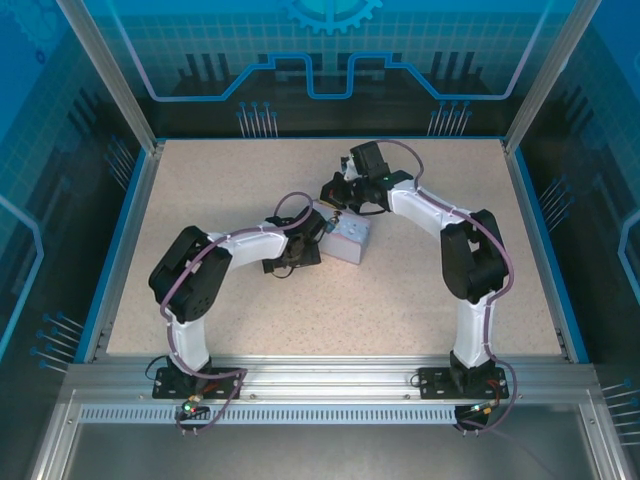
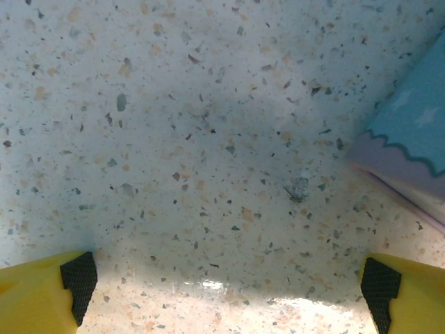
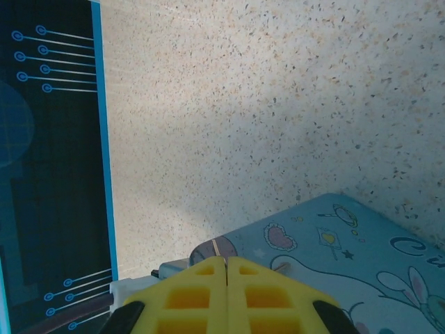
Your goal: Unlock a padlock with a key
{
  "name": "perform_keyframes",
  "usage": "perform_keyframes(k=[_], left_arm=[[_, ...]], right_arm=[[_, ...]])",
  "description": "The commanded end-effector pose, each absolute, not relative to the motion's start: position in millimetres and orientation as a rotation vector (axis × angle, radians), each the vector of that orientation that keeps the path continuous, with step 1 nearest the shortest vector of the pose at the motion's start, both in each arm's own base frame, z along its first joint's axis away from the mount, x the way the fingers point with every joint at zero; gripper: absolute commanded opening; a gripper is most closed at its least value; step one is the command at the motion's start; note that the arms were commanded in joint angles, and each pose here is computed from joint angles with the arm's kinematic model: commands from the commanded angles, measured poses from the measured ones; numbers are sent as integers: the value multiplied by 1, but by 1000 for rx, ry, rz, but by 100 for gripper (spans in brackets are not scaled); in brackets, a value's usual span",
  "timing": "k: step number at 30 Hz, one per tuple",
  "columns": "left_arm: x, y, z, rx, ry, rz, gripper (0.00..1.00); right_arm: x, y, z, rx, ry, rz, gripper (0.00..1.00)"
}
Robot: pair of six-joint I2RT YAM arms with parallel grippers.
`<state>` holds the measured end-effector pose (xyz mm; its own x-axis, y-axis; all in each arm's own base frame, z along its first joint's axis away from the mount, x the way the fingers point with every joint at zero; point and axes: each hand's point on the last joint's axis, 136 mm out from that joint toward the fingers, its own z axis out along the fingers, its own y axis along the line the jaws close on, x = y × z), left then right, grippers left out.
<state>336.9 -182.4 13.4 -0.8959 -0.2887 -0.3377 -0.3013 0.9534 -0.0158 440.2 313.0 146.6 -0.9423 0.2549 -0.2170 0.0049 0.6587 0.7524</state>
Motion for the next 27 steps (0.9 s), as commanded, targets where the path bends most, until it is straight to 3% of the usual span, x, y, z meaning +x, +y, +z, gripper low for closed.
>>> perform_keyframes(k=[1, 8, 14, 27], left_arm=[[359, -210, 13, -473, 2695, -55, 99], [385, -230, 11, -479, 2641, -130, 99], [392, -206, 16, -572, 2597, -235, 99], [326, -182, -19, -617, 2742, -241, 99]], right_arm=[[421, 328, 151, 145, 2622, 1216, 0], [397, 327, 136, 189, 2648, 1196, 0], [383, 325, 125, 261, 2634, 1180, 0], [378, 318, 108, 321, 2604, 1078, 0]])
